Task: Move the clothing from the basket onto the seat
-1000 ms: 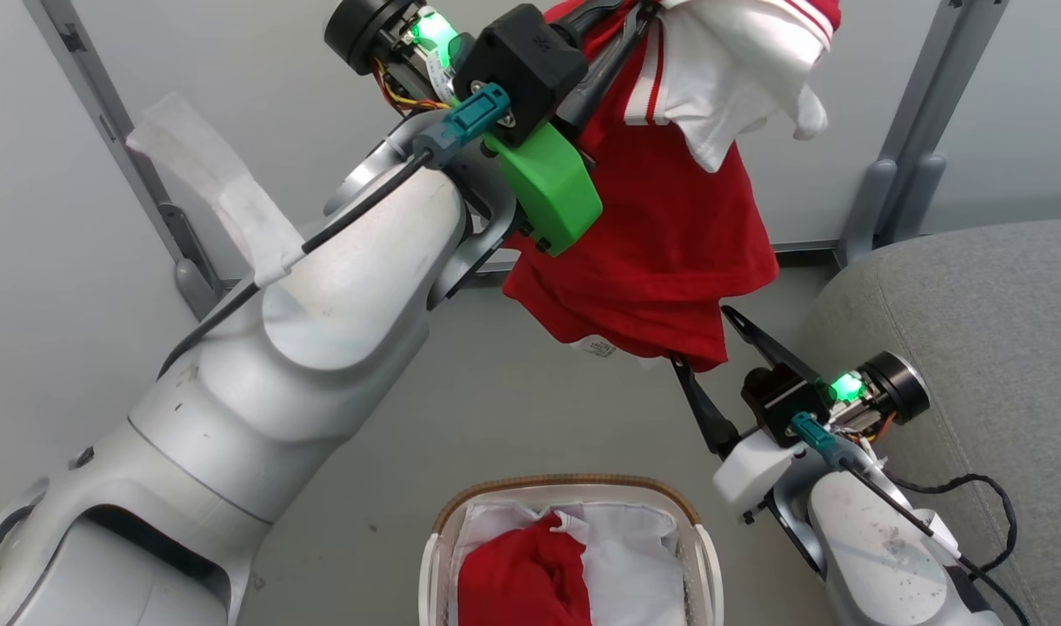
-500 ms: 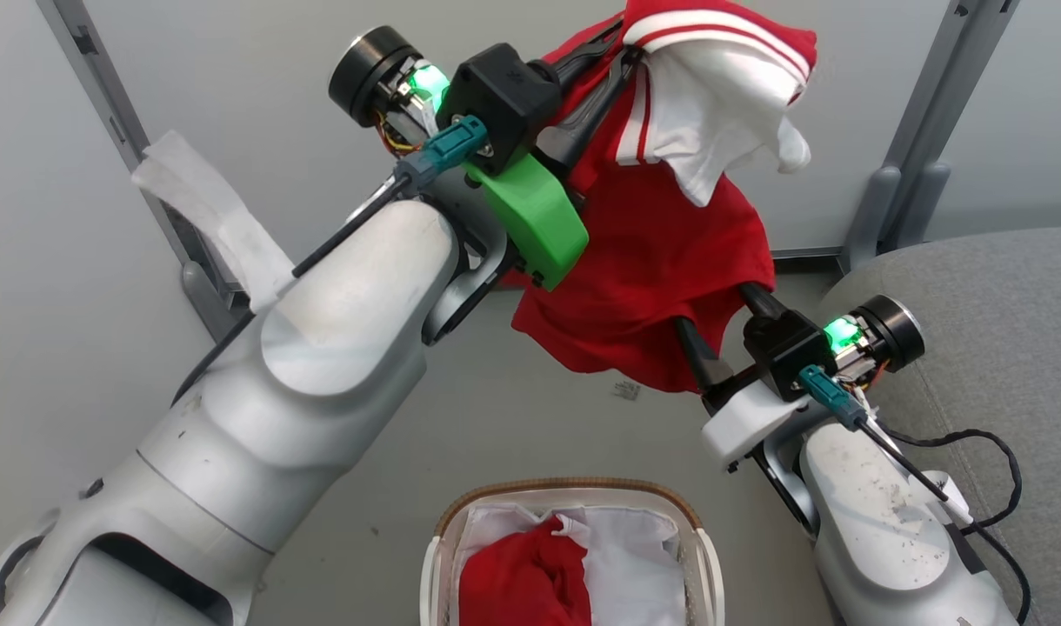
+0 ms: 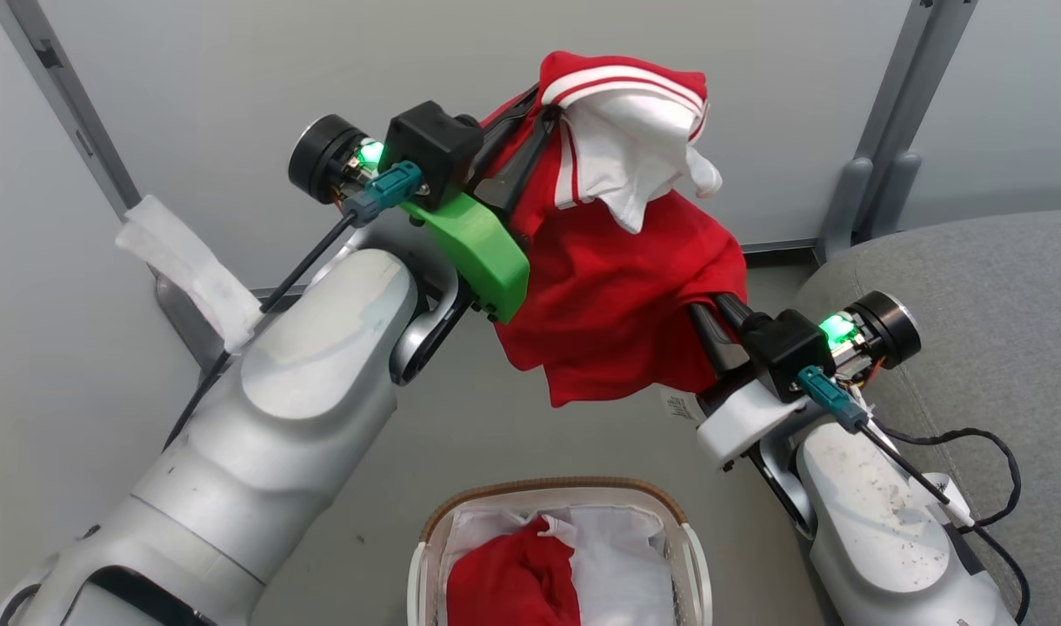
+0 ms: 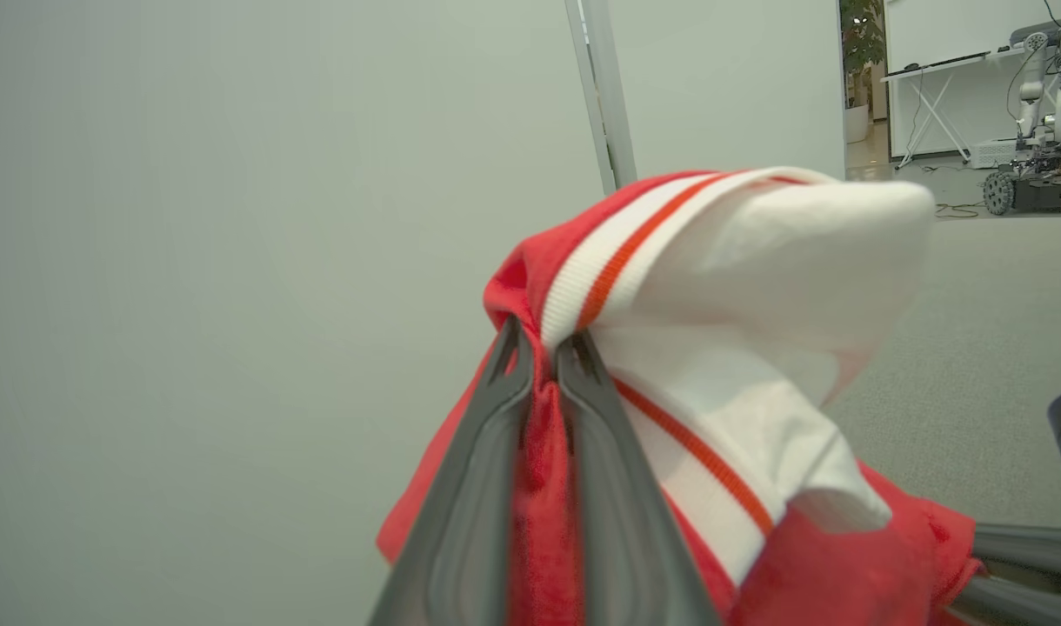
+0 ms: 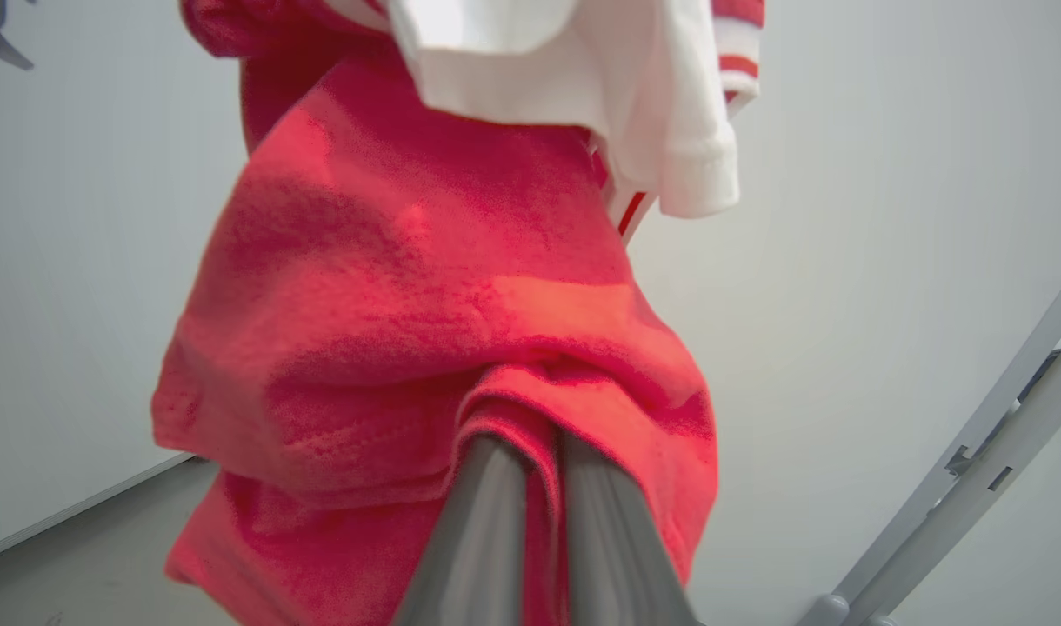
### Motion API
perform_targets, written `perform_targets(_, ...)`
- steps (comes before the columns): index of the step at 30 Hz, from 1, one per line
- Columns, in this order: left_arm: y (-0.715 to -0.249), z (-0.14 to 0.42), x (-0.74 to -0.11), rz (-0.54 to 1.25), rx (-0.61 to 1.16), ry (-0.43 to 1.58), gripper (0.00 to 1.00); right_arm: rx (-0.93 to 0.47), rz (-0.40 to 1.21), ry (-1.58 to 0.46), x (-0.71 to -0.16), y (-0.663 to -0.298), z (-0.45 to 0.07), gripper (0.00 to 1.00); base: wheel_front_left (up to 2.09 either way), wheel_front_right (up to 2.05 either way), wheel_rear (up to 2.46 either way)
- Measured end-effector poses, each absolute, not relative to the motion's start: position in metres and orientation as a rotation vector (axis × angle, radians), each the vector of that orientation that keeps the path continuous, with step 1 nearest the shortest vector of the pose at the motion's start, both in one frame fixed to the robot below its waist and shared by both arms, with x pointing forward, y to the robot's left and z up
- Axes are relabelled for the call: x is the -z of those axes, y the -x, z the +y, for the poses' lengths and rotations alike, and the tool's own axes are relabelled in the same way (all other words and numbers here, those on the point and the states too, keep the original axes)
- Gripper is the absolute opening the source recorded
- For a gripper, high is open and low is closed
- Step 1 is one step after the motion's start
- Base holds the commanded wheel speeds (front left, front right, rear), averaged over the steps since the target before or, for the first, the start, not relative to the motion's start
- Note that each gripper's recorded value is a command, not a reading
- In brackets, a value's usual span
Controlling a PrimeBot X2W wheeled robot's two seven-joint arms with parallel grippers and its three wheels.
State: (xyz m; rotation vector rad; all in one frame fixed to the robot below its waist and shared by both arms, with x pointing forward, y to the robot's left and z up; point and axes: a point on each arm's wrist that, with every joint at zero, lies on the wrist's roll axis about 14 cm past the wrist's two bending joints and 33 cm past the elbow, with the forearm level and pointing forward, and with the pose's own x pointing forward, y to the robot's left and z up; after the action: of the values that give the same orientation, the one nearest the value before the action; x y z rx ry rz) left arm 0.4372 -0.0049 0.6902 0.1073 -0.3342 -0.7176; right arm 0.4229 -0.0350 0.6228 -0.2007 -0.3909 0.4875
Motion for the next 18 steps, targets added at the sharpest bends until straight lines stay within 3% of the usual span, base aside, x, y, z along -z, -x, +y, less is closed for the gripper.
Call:
perform_targets(5, -0.444, 0.003, -0.667, -0.278, 0.679, -0.038, 0.00, -0.473, -0.401, 0.191, -0.626, -0.423, -0.040, 0.00, 0.00, 0.00, 0.00)
perform_targets(6, -0.444, 0.004, -0.661, -0.266, 0.676, -0.031, 0.31, -0.471, -0.402, 0.190, -0.627, -0.423, -0.041, 0.00, 0.00, 0.00, 0.00)
perform_targets(7, -0.444, 0.005, -0.654, -0.250, 0.671, -0.020, 0.46, -0.468, -0.406, 0.189, -0.628, -0.423, -0.042, 0.00, 0.00, 0.00, 0.00)
perform_targets(8, -0.444, 0.005, -0.646, -0.233, 0.669, -0.011, 0.97, -0.464, -0.411, 0.188, -0.630, -0.423, -0.043, 0.00, 0.00, 0.00, 0.00)
perform_targets(18, -0.424, 0.002, -0.575, -0.078, 0.648, 0.121, 1.00, -0.407, -0.425, 0.166, -0.635, -0.426, -0.062, 0.00, 0.00, 0.00, 0.00)
